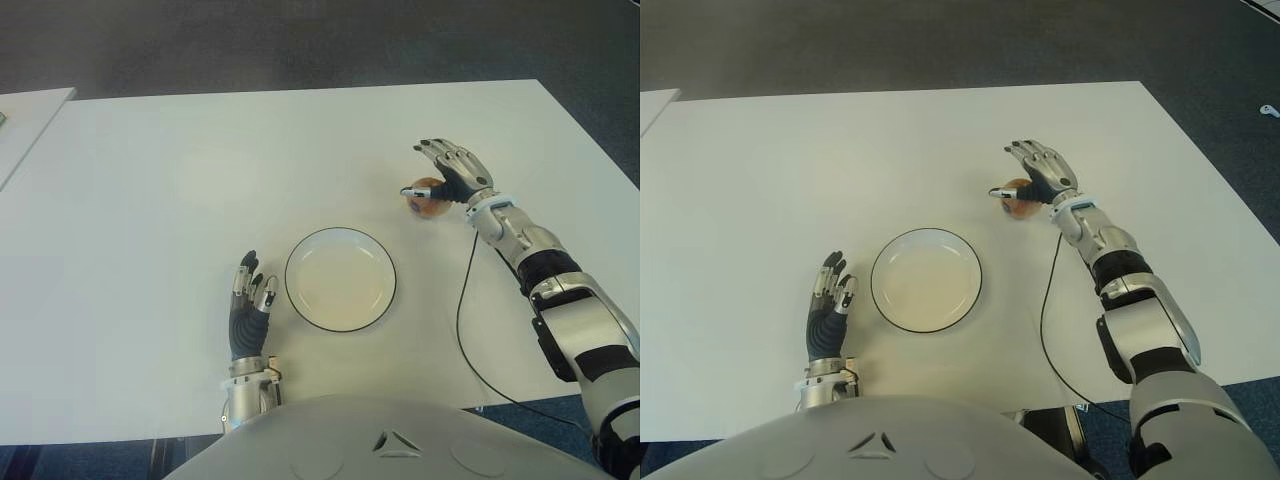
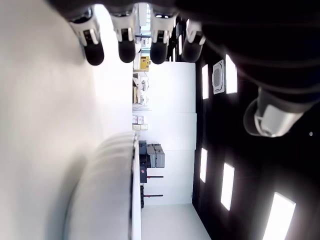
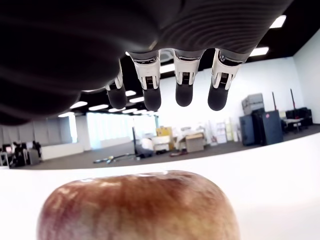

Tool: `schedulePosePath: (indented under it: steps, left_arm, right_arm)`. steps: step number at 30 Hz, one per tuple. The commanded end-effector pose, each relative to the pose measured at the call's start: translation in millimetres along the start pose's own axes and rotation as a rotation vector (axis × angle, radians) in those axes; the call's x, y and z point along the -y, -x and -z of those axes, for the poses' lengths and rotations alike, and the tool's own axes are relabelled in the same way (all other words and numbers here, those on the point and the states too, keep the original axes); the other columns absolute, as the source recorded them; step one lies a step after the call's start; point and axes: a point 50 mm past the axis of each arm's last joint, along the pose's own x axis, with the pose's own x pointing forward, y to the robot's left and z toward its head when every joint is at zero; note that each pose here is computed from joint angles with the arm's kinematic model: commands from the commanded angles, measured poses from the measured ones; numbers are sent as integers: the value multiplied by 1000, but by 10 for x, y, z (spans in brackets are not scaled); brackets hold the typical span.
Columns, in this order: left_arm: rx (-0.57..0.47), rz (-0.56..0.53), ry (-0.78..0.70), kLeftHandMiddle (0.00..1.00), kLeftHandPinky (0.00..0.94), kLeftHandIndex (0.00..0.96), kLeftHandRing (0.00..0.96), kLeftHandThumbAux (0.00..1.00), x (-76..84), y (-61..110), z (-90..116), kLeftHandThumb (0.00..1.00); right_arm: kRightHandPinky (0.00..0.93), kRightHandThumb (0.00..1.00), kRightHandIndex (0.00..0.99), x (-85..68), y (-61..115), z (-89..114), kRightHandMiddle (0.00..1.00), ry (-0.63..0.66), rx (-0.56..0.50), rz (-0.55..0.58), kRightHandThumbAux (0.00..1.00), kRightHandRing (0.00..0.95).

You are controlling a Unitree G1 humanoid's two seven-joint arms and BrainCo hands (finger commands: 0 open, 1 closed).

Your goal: Put the apples into the plate.

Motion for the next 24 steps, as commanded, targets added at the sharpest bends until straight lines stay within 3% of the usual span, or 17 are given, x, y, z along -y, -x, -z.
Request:
schedulePosePath:
  steps: [1,24]
  left_arm:
    - [-100,-18,3,0,0,0,0,413,29,75,135,71]
    - [-101,-15,10,0,0,0,0,430,35,85,133,82]
  right_arm:
    - [0,289,0,-20,-12,12,0,2,-11,-11,178,0]
    - [0,300,0,-115,37,108,0,25,-61,-63,171,0]
